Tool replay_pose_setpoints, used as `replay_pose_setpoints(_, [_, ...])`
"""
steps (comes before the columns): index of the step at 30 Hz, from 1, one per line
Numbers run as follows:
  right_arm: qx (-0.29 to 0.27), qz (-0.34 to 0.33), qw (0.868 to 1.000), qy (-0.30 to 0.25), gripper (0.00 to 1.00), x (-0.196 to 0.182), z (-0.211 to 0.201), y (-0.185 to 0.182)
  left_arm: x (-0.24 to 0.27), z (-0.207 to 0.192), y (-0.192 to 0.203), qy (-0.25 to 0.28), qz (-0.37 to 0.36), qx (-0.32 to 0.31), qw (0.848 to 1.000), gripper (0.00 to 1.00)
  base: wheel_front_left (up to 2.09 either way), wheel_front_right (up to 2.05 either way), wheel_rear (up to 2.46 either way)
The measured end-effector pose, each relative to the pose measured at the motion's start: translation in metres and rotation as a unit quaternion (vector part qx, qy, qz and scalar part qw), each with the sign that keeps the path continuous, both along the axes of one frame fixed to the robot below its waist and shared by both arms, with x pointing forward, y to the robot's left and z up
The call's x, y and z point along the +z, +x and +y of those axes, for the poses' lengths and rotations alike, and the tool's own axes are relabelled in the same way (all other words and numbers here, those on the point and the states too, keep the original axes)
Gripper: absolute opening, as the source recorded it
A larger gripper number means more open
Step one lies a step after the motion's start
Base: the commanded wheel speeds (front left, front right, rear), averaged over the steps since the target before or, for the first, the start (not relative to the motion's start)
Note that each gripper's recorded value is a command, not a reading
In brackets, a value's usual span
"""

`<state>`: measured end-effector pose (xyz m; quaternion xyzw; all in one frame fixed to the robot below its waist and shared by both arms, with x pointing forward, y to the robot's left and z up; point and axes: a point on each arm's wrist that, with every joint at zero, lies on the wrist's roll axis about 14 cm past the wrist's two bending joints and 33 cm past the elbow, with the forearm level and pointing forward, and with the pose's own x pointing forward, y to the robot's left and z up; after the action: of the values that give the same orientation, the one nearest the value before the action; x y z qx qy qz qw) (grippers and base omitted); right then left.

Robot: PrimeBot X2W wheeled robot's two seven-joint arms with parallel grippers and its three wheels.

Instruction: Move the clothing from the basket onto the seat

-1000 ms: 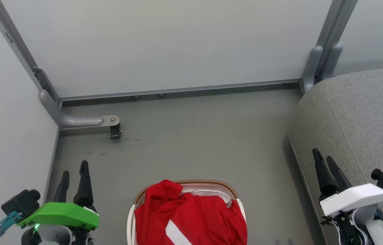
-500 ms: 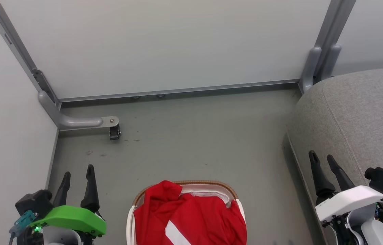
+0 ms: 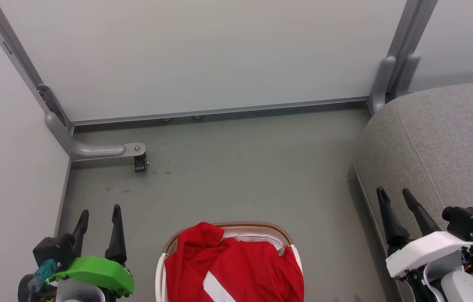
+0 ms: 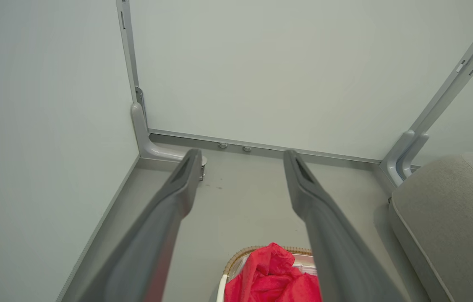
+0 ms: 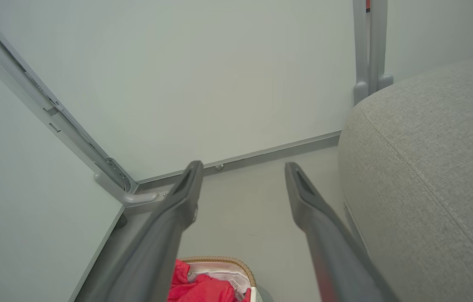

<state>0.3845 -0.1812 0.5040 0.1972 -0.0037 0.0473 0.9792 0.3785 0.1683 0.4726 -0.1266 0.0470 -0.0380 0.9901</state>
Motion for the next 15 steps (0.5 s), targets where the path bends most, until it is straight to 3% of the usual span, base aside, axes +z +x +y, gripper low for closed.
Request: replay_pose_setpoints(15, [0.007, -0.011, 0.998, -0.061, 1.0, -0.001, 0.0029, -0.0011, 0.0027, -0.0001, -0.0009, 0.058, -0.018, -0.006, 0.998, 1.0, 0.0, 0.0, 0.0])
